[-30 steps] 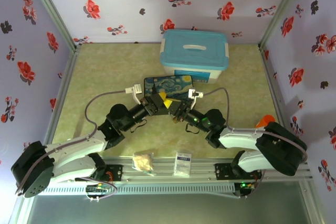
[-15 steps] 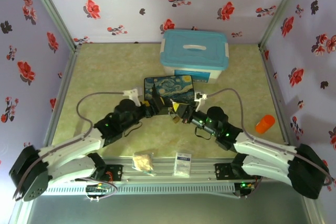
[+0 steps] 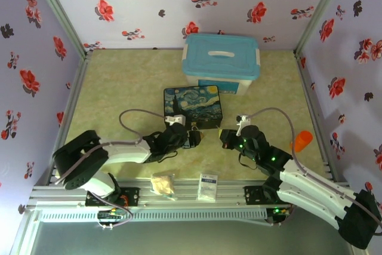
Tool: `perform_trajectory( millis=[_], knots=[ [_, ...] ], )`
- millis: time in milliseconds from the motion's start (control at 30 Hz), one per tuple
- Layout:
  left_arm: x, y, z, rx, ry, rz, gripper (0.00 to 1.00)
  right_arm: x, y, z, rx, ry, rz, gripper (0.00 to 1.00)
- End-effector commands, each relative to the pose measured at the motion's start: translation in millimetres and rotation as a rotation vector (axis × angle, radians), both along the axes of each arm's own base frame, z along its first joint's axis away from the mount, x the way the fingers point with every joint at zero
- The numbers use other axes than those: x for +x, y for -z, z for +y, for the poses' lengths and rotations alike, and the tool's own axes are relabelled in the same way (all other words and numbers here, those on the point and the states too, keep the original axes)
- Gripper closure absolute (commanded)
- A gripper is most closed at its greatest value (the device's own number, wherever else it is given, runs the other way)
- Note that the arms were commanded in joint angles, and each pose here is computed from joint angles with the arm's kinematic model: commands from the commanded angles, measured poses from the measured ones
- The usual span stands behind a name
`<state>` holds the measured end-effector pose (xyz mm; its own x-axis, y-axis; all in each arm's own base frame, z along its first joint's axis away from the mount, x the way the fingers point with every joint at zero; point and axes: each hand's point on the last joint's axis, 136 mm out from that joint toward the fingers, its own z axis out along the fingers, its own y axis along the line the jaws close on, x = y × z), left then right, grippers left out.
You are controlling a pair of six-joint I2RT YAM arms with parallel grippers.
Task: Unlock the padlock with the key
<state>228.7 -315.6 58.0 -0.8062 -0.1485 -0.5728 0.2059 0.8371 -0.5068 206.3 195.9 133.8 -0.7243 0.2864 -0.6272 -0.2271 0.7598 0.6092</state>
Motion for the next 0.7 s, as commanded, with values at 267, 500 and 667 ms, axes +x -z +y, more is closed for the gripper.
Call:
perform_trajectory(
  millis=[267, 500, 667],
  knots=[
    [-0.1, 28.9, -41.6, -0.011, -0.031, 0.003, 0.27, -2.9, 12.6, -7.2, 0.001, 0.024, 0.019, 1.00],
    [2.6, 45.3, -40.2, -0.044, -0.071, 0.016, 0.52, -2.1, 13.5, -7.5, 0.013, 0.029, 0.008, 1.00],
    [2.7, 40.0, -40.7, -0.058, -0.062, 0.004, 0.68, -9.2, 27.7, 8.7, 0.072, -0.041, 0.052, 1.00]
  ],
)
